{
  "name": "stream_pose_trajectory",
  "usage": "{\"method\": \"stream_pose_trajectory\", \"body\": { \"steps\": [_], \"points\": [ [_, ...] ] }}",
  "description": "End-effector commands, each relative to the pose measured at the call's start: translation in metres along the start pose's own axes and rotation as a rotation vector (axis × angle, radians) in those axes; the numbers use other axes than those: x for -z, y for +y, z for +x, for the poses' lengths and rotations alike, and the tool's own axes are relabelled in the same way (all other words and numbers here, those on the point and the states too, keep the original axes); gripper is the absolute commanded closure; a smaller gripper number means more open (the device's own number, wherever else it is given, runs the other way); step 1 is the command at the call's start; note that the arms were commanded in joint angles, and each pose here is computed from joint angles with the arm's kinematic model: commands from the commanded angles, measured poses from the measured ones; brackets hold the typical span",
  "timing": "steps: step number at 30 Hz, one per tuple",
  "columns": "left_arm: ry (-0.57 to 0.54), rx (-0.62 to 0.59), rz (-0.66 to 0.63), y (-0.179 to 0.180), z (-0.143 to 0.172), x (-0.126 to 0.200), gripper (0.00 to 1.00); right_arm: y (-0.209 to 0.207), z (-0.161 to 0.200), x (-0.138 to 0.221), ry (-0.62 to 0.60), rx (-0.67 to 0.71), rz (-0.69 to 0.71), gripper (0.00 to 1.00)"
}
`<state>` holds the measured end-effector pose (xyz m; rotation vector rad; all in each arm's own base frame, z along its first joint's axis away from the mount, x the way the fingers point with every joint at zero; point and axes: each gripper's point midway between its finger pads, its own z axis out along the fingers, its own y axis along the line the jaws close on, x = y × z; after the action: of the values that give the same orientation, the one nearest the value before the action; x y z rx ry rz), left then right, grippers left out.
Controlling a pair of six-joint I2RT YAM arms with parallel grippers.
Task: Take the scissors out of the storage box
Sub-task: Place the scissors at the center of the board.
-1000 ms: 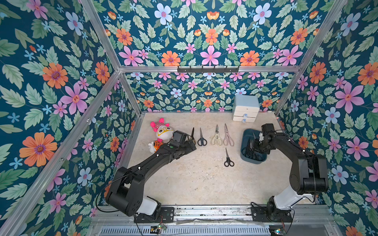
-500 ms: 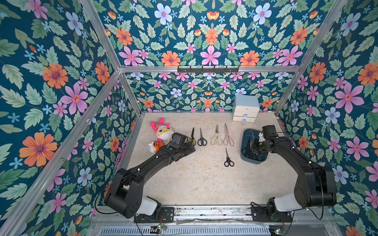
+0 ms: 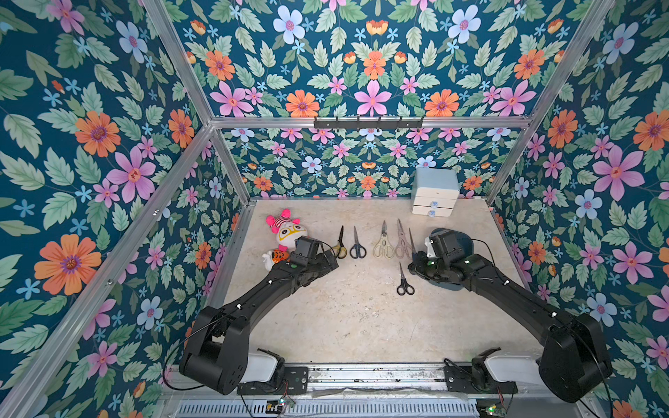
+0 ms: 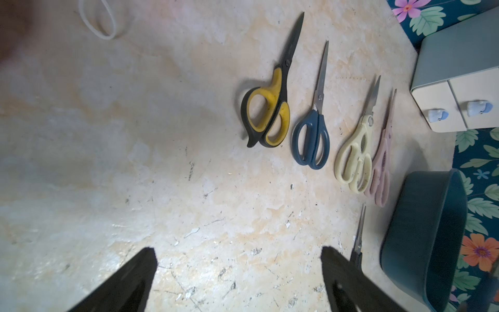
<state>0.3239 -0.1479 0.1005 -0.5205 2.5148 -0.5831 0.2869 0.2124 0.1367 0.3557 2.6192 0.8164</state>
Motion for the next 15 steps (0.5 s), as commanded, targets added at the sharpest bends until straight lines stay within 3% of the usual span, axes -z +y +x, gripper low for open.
{"method": "stream_pose_trajectory", "body": {
  "steps": [1,8,15],
  "points": [
    [0.004,0.001,0.034,0.002,-0.002,0.004,0.01,0.020,0.012,-0.013,-0.013,-0.059,-0.040,1.00],
    [-0.002,-0.028,0.026,0.012,-0.002,0.016,0.01,0.033,0.060,-0.050,0.046,-0.102,-0.001,1.00],
    [0.005,-0.031,0.035,0.018,0.007,0.023,0.01,0.041,0.073,-0.081,0.046,-0.158,0.043,1.00]
  ]
}}
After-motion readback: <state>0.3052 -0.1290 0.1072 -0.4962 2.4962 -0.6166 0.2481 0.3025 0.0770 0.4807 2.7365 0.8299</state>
